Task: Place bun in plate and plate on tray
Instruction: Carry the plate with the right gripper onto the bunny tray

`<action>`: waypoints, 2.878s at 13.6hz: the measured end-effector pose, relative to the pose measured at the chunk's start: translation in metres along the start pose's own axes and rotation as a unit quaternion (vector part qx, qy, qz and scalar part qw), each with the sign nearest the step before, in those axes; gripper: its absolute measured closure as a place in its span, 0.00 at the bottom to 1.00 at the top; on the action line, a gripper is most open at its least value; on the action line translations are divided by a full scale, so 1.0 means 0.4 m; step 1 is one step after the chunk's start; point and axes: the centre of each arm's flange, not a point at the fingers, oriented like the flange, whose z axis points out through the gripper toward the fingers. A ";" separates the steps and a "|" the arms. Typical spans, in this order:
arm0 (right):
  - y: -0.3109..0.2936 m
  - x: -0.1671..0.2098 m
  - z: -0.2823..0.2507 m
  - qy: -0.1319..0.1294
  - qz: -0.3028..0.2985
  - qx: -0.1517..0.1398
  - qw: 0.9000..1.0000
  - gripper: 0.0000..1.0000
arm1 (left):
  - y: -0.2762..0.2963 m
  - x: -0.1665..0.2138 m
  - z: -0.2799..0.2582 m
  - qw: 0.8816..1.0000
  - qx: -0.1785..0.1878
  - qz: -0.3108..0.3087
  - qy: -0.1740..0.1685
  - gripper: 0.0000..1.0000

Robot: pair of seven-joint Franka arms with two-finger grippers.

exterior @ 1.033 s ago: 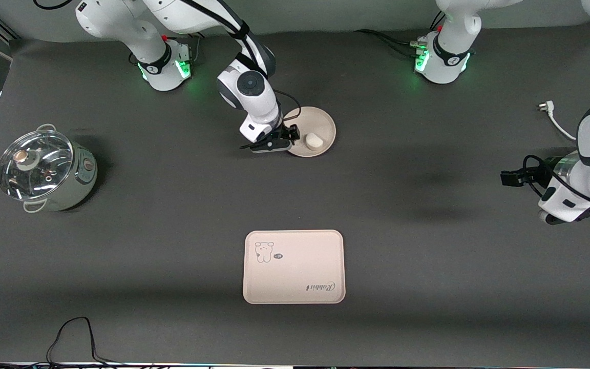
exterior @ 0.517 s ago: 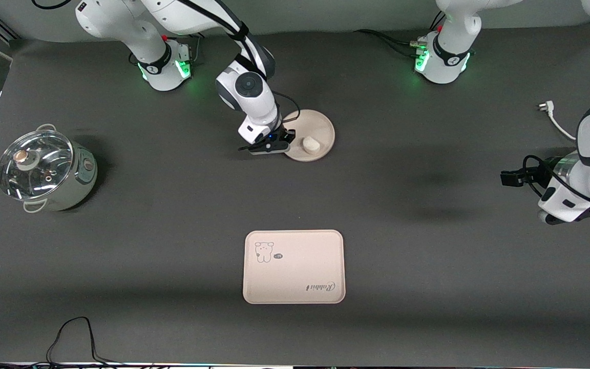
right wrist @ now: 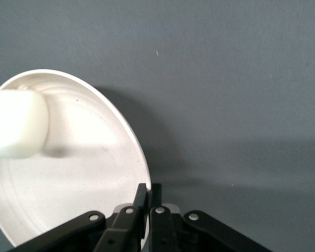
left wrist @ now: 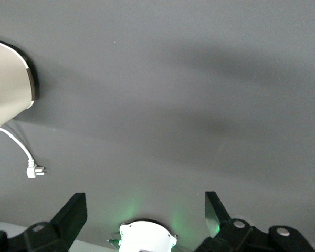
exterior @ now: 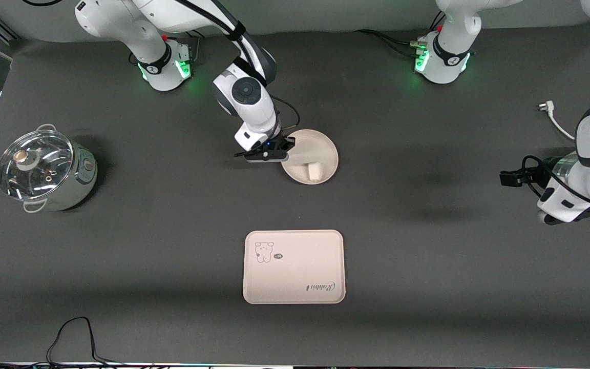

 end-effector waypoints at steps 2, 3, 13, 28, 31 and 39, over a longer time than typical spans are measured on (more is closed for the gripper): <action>-0.010 0.044 -0.044 0.005 0.009 0.002 1.000 0.96 | 0.000 0.000 0.001 1.000 0.000 0.000 0.000 0.00; -0.014 0.069 -0.068 0.010 0.014 0.004 1.000 0.96 | 0.000 0.000 0.001 1.000 0.000 0.000 0.000 0.00; 0.094 0.434 -0.308 0.060 0.046 0.115 0.990 0.96 | 0.002 0.001 0.002 1.000 0.000 0.001 -0.001 0.00; 0.134 0.796 0.006 0.091 0.061 0.130 0.985 0.96 | 0.002 0.001 0.003 1.000 0.000 0.001 -0.001 0.00; 0.150 0.803 0.026 0.090 0.058 0.126 0.986 0.84 | 0.002 0.001 0.004 1.000 0.000 0.001 -0.001 0.00; 0.154 0.835 -0.099 0.110 0.014 0.090 0.990 0.01 | 0.002 0.002 0.006 1.000 0.000 0.001 -0.002 0.00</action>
